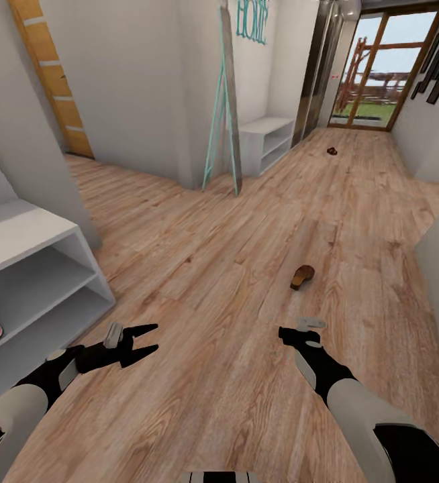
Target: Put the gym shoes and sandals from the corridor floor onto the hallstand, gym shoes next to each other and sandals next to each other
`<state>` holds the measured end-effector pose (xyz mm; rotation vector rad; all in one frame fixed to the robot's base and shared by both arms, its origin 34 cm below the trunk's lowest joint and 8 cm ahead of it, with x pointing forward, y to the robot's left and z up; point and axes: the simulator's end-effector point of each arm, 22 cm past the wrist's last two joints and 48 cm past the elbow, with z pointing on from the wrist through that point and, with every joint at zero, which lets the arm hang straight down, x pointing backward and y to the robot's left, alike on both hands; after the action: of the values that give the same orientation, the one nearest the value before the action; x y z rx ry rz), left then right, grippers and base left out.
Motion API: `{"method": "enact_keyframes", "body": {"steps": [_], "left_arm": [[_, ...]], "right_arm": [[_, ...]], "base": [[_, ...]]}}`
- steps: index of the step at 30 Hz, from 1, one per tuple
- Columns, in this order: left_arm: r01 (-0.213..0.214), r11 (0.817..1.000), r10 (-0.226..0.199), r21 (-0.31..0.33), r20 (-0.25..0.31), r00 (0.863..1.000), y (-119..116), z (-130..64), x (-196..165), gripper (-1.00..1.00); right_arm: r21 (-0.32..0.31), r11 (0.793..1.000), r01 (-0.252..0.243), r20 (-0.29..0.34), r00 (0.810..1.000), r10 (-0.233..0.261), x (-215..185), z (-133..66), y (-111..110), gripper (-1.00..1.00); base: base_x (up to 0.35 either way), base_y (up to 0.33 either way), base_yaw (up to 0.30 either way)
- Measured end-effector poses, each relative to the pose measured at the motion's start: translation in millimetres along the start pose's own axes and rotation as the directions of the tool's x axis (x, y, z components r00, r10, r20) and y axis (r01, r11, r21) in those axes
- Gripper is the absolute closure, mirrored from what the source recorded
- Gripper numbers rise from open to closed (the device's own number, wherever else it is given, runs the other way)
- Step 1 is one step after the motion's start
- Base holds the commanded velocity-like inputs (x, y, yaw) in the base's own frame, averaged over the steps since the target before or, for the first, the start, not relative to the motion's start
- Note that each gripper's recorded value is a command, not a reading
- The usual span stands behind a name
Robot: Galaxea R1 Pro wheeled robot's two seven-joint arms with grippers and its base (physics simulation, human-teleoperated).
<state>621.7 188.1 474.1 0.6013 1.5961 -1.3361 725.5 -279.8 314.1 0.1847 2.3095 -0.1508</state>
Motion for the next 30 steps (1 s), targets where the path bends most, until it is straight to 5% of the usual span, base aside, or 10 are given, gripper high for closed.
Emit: {"method": "enact_keyframes", "body": {"steps": [13, 30], "left_arm": [[-0.007, 1.000, 0.007, 0.003, 0.002, 1.000, -2.3, 1.0, -3.6, -1.00], [-0.014, 1.000, 0.014, 0.005, 0.004, 1.000, -4.3, 1.5, -7.1, -1.00]], "right_arm": [[-0.001, 1.000, -0.002, 0.008, 1.000, 0.002, -5.2, -2.4, 0.0, -1.00], [-0.001, 1.000, -0.002, 0.015, 1.000, 0.002, -9.3, -4.7, -0.1, -1.00]], "base": [[0.053, 0.000, -0.291], [0.312, 0.000, -0.257]]}}
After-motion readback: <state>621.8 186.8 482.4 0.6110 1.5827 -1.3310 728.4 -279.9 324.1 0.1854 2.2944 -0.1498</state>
